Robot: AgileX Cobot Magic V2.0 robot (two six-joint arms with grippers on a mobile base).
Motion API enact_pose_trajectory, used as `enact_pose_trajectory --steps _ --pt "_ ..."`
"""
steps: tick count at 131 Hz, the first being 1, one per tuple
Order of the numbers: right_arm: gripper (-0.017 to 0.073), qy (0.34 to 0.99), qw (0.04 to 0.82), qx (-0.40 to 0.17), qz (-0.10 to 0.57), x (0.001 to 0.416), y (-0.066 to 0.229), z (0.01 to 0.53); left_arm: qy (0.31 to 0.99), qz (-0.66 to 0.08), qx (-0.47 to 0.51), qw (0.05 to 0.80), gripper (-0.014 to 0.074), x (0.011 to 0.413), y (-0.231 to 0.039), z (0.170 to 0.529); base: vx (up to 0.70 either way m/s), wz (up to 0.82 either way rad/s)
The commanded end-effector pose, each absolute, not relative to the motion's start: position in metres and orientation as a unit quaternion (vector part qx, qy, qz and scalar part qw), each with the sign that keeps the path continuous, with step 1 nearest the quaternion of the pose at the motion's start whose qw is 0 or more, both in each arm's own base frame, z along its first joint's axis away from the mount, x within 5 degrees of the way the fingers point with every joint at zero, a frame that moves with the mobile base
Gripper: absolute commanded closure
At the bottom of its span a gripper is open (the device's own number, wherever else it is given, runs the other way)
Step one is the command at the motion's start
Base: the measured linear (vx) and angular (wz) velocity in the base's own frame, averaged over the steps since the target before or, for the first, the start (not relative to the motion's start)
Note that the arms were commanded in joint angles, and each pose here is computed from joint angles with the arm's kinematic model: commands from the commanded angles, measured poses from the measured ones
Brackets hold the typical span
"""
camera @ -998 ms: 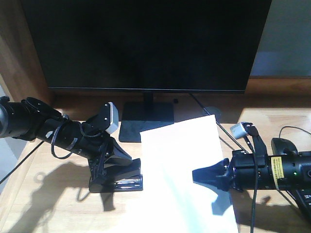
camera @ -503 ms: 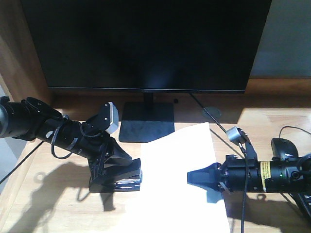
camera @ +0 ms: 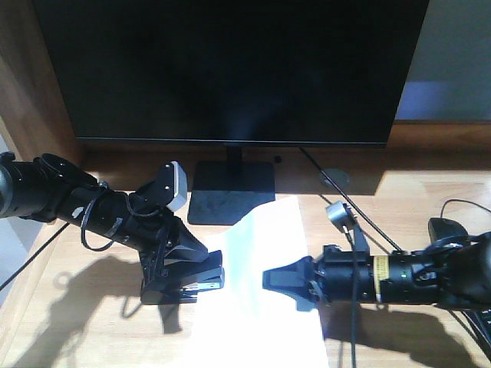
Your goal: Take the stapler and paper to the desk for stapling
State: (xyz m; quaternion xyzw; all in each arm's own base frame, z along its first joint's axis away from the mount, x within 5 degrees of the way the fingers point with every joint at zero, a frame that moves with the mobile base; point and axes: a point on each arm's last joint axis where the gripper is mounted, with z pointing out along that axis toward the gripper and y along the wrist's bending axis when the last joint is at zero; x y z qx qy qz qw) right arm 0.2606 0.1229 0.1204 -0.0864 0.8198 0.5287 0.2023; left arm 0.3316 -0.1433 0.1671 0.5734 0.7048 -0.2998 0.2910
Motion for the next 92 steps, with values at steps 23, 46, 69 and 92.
enact_pose_trajectory --steps 23,46,69,92 --pt "0.0562 0.786 0.252 -0.009 0.565 0.278 0.126 0.128 0.689 -0.313 0.567 0.325 0.06 0.332 -0.148 0.193 0.0 0.0" --pt "0.0562 0.782 0.24 0.009 0.575 0.279 0.127 0.117 0.689 -0.313 0.567 0.325 0.06 0.332 -0.148 0.193 0.0 0.0" --pt "0.0562 0.775 0.232 0.012 0.587 0.278 0.128 0.113 0.689 -0.313 0.567 0.325 0.06 0.332 -0.148 0.193 0.0 0.0" --pt "0.0562 0.772 0.229 0.012 0.593 0.278 0.128 0.112 0.689 -0.313 0.567 0.325 0.06 0.332 -0.148 0.193 0.0 0.0"
